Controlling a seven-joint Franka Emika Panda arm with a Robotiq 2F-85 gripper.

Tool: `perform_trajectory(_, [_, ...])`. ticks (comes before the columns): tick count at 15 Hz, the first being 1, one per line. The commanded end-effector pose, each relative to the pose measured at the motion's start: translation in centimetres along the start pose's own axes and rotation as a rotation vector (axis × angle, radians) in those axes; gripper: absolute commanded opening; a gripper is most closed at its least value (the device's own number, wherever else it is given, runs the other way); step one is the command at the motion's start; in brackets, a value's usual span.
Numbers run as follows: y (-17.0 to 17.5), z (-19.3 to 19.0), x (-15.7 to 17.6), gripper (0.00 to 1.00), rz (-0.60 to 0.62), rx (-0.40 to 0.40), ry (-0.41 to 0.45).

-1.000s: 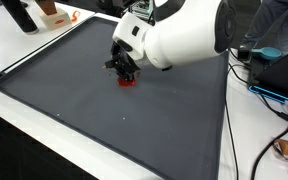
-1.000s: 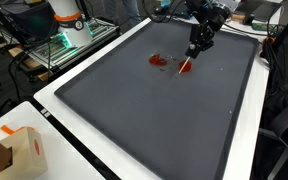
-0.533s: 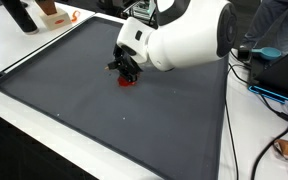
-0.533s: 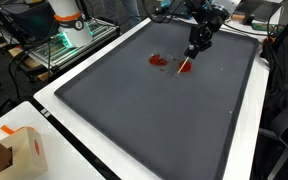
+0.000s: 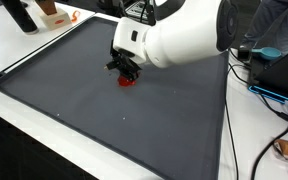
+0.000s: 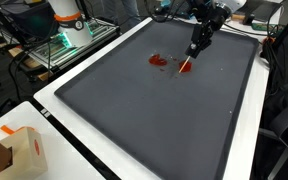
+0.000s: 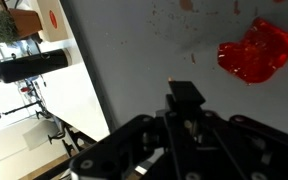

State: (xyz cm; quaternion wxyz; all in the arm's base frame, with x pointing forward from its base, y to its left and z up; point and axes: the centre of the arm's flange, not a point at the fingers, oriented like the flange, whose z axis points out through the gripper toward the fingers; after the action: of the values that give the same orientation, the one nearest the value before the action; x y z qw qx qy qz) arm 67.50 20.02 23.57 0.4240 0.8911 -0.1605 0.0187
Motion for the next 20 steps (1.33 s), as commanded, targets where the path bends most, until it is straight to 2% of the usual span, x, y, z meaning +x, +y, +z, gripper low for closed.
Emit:
perform_trajectory(1, [2.0,-0.4,0.6,0.03,-0.076,0.060,-0.020])
perform_trajectory(4, [3.7,-0.7,1.4,0.03,-0.105,0.105,-0.037])
perform_trajectory(6, [5.3,-1.1,2.1,0.03,-0.125,0.163,-0.059])
perform_trajectory(14, [12.7,-2.1,4.5,0.03,-0.180,0.497,-0.160])
perform_trajectory(20, [17.3,-3.0,4.4,0.03,-0.223,0.711,-0.195])
